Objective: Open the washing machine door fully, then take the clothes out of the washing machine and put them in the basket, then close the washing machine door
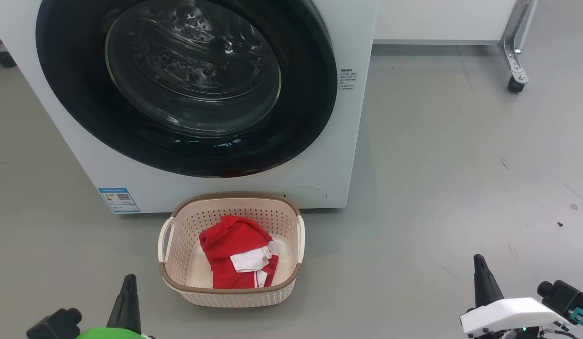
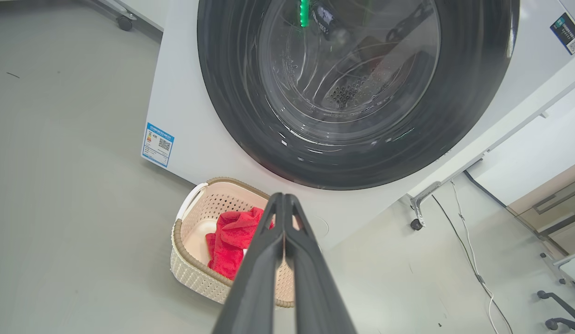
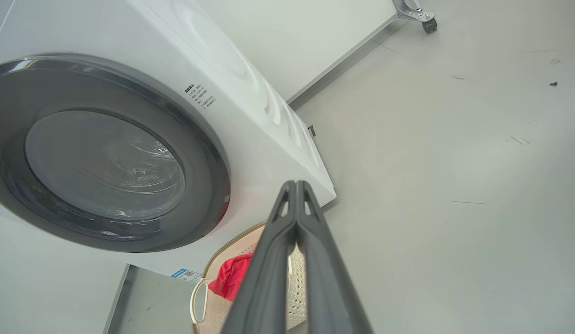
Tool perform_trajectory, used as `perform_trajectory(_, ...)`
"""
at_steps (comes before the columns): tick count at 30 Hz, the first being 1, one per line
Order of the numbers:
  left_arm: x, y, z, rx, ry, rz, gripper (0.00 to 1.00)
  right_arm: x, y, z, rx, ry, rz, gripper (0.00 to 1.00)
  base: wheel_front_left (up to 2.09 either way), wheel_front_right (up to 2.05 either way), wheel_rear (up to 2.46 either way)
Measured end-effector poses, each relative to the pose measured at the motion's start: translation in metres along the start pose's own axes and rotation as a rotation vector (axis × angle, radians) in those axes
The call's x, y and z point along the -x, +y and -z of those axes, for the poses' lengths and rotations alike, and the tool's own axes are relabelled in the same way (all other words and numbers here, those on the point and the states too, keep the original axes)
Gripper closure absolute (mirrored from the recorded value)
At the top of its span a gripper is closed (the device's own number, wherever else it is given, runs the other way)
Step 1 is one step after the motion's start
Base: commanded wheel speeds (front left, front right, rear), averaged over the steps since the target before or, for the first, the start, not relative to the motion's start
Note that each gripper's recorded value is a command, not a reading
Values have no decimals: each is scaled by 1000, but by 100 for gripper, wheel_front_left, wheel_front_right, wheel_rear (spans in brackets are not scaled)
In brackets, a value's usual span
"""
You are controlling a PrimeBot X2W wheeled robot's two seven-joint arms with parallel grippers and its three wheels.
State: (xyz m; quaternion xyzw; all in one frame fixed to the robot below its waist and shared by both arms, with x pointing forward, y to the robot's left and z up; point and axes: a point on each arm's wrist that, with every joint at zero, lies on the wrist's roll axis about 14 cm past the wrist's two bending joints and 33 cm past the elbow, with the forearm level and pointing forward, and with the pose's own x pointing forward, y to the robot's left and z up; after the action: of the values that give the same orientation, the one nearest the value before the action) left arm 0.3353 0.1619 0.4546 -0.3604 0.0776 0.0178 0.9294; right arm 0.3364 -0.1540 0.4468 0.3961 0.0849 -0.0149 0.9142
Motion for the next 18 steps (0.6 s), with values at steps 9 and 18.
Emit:
perform_trajectory(9, -5, 1, -2, 124, 9, -4, 100, -4, -5, -9, -110, -10, 17, 100, 0, 0, 0)
perform_trajectory(18, -10, 3, -8, 247, 6, -8, 100, -9, -8, -17, -225, -20, 22, 100, 0, 0, 0)
